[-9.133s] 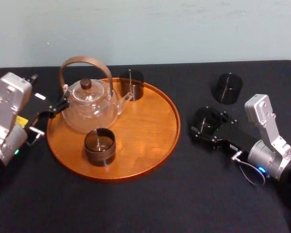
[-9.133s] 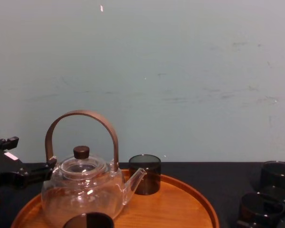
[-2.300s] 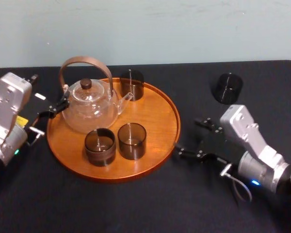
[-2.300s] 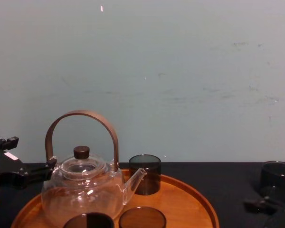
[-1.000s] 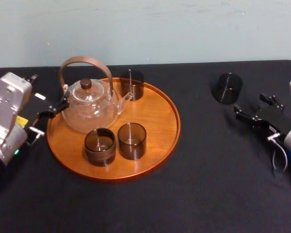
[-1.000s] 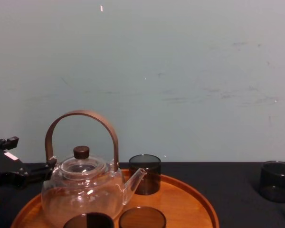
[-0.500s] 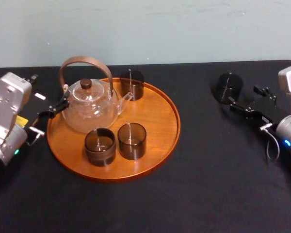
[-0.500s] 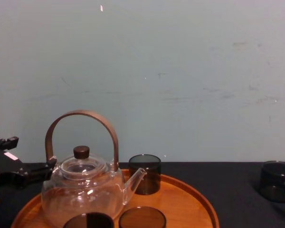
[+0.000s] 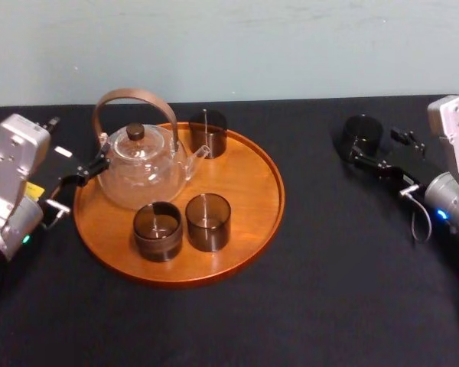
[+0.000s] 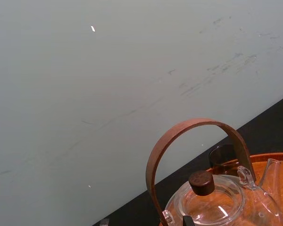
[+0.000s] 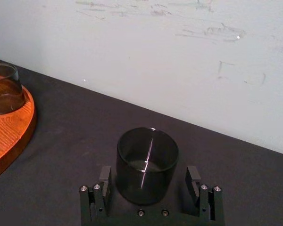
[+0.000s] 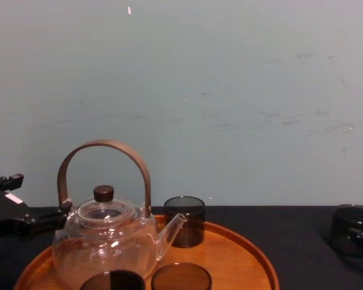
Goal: Pick up the glass from the table and place it on the tray.
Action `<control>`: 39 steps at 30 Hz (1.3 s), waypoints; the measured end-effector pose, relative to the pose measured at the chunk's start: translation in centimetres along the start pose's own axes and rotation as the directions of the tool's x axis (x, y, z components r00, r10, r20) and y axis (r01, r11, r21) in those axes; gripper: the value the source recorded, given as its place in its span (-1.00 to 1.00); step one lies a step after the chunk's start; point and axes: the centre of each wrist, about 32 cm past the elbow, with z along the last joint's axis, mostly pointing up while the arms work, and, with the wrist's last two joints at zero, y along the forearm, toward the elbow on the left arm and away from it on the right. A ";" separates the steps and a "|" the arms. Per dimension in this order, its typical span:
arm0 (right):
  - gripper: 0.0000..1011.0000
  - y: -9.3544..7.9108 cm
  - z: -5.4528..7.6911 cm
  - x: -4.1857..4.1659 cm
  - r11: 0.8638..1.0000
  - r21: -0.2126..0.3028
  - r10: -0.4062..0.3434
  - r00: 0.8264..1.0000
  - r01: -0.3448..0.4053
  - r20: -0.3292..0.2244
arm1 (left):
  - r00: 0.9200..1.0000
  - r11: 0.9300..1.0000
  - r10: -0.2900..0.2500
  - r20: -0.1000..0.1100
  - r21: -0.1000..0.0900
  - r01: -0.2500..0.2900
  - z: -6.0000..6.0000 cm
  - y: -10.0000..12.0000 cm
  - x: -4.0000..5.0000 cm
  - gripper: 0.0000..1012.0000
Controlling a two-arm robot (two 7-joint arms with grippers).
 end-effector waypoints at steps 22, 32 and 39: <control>0.98 3.2 0.1 0.53 0.999 0.030 0.025 1.000 -0.024 -0.011 | 1.000 1.000 0.000 0.000 0.000 0.000 0.0 0.0 0.00 1.00; 0.98 4.1 0.2 0.59 0.999 0.031 0.025 1.000 -0.025 -0.009 | 1.000 1.000 0.000 0.000 0.000 0.000 0.0 0.0 0.00 1.00; 0.98 4.0 0.2 0.60 0.999 0.032 0.025 1.000 -0.025 -0.007 | 1.000 1.000 0.000 0.000 0.000 0.000 0.0 0.0 0.00 0.99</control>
